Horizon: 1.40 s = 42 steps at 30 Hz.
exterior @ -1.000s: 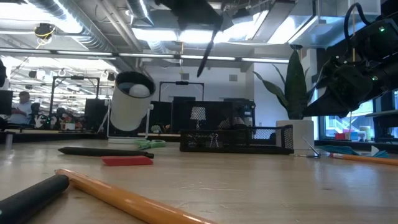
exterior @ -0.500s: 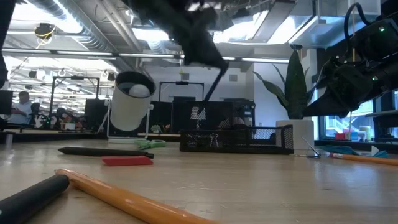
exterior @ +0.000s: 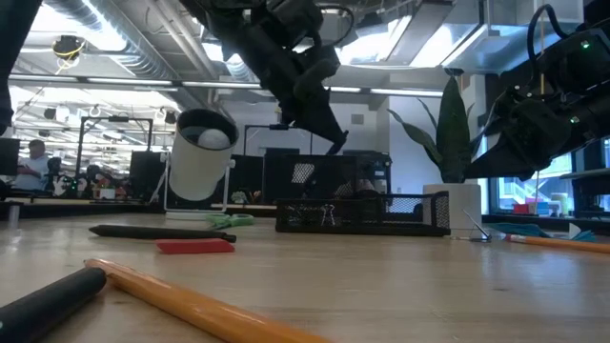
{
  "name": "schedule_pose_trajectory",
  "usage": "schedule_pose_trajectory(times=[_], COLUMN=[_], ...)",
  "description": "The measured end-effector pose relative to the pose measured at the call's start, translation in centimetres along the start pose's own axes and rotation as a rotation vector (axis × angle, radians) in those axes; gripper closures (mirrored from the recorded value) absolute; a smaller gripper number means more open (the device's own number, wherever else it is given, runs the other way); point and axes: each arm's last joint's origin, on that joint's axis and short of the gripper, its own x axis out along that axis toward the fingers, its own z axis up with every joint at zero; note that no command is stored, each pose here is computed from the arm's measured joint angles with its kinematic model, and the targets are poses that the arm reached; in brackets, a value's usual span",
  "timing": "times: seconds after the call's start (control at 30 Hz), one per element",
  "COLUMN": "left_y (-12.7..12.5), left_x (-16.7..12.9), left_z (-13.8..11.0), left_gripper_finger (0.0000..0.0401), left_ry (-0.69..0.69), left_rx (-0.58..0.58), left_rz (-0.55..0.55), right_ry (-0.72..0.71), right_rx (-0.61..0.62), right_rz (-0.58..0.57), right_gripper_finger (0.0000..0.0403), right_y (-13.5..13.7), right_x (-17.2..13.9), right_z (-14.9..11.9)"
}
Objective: Pick and place office supplies into organizer
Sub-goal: Put the top black pen in the desk organizer, then put the green scissors in the desk organizer
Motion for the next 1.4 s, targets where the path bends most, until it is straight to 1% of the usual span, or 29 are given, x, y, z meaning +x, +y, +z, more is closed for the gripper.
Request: schedule_pose_trajectory(times=[0.37,0.73,0.87,1.0,1.23,1.4], left_y=[-0.1,-0.5,-0.5,-0.5,-0.3,-0.2], left_x=[0.0,-0.1,-0.3,-2.1,-7.6,-10.3], left_z=[-0.5,-0.5,-0.3,0.5,1.2,1.4], left_gripper_finger=[0.0373,0.0321,0.0309,0.0308,0.0326,0.0329], left_ry=[0.054,0.048,0.042,0.003,0.015,-0.004], left_rx=[0.001,0.0,-0.002,-0.003,-0.016,-0.019], left_rz=[0.0,-0.009,-0.009,-0.011,-0.01,-0.011], right_ry=[0.0,0.0,0.0,0.0,0.0,0.0], right_rx=[0.0,0.001,0.0,0.001,0.0,0.0], right_rz=[0.0,0.0,0.0,0.0,0.0,0.0], right_gripper_finger=[0.0352,0.0352,0.0352,0.0352,0.0352,0.0352], right_y=[0.0,0.0,0.0,0.0,0.0,0.0], right_x=[0.0,0.0,0.0,0.0,0.0,0.0], right_z=[0.0,0.0,0.0,0.0,0.0,0.0])
